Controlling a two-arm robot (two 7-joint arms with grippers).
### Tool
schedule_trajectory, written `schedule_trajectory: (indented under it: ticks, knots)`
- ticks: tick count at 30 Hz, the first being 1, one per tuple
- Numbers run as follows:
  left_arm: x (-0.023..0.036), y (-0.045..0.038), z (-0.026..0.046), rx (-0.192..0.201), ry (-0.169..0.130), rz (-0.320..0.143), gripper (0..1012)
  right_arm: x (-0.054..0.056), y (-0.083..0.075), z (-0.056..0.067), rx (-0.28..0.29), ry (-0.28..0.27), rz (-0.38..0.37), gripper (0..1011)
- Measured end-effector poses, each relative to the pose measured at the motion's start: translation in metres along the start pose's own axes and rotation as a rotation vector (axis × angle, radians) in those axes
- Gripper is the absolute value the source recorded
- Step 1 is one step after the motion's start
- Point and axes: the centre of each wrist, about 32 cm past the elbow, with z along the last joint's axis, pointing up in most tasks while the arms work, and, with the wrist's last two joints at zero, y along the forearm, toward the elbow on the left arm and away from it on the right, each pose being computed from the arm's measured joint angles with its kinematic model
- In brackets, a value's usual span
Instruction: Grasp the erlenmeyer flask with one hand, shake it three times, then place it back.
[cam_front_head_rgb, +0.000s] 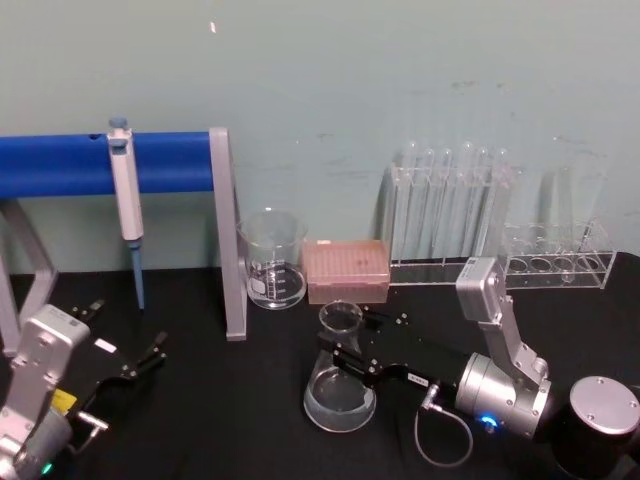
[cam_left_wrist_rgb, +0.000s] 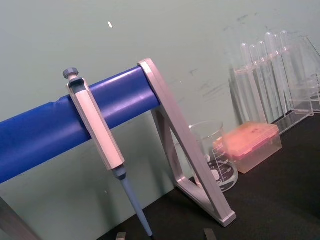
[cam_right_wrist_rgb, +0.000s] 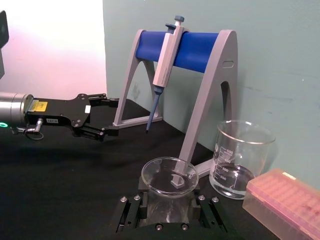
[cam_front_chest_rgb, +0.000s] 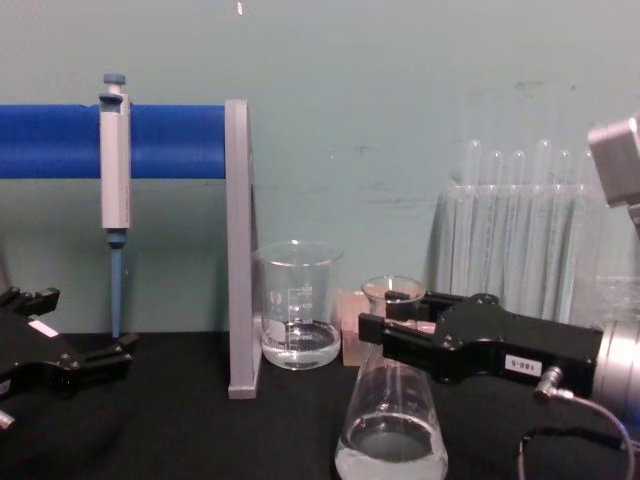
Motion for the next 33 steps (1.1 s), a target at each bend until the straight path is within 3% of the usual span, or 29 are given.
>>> schedule_trajectory:
  ticks: [33]
  knots:
    - [0.0,0.0,0.0,0.0,0.0,0.0,1001,-0.002,0.0025,0.0002,-0.041,0.003,-0.016,459]
